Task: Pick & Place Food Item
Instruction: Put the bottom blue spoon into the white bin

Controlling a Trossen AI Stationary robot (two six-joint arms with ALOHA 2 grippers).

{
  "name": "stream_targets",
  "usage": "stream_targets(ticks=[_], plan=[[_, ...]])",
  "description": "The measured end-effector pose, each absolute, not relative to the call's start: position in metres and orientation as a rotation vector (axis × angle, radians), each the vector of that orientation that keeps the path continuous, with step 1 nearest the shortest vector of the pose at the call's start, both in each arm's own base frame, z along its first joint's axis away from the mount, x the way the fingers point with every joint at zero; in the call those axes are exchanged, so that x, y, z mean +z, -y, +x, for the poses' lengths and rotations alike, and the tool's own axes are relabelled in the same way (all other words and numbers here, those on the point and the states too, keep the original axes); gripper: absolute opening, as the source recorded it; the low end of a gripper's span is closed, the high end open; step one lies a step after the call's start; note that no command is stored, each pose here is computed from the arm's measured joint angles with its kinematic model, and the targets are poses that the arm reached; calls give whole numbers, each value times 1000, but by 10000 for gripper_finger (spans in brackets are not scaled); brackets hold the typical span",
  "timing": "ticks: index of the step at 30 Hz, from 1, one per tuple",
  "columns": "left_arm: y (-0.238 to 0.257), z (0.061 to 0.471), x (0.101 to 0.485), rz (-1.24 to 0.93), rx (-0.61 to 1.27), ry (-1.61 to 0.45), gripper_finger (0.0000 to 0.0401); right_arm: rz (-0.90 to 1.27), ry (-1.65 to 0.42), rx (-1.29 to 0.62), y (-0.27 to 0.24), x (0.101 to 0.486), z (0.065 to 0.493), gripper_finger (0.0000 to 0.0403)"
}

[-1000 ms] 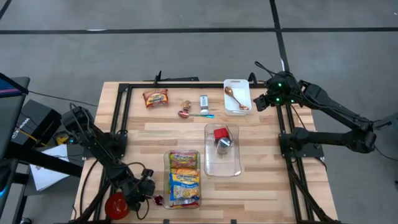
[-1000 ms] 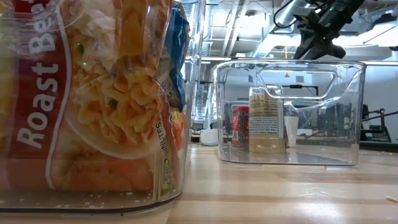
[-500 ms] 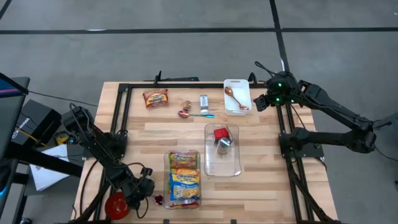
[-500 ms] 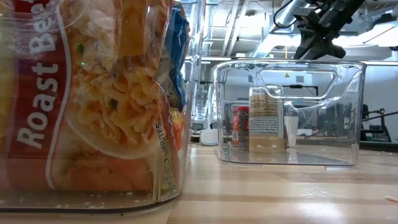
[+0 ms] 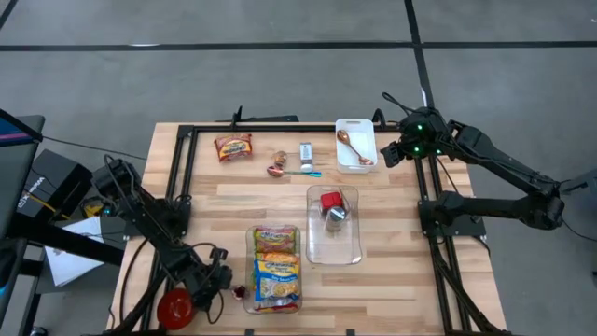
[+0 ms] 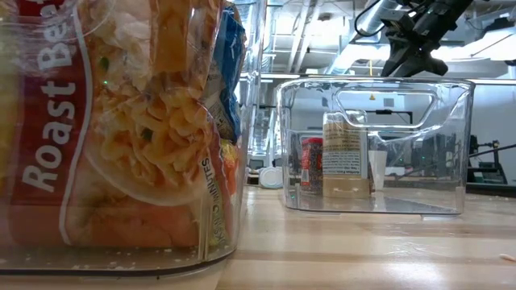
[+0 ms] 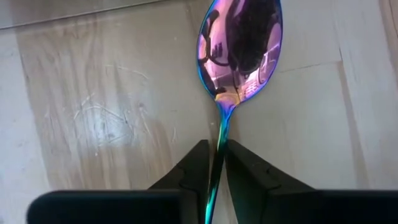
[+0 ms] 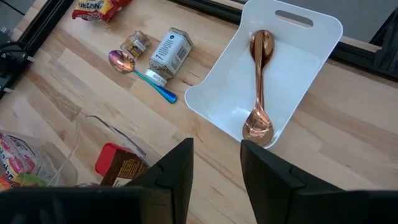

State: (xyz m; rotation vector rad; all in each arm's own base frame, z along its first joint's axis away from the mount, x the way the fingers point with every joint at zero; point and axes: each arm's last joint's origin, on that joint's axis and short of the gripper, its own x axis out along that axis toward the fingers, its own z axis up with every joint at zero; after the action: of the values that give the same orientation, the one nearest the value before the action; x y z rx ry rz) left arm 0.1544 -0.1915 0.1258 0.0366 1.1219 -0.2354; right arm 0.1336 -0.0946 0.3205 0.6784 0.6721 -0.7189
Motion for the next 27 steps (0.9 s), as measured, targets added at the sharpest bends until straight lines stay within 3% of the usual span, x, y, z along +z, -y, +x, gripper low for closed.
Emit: stream_targets(ticks=[11, 20, 27], plan=[[185, 162, 126, -5, -190, -1129, 8, 676, -673, -718, 95, 321, 134, 127], [182, 158, 129, -13, -195, -1152, 4, 676, -673, -718, 95, 321, 134, 127], [167, 140, 154, 6, -206, -1171, 4, 673, -662, -716, 95, 321, 134, 127]])
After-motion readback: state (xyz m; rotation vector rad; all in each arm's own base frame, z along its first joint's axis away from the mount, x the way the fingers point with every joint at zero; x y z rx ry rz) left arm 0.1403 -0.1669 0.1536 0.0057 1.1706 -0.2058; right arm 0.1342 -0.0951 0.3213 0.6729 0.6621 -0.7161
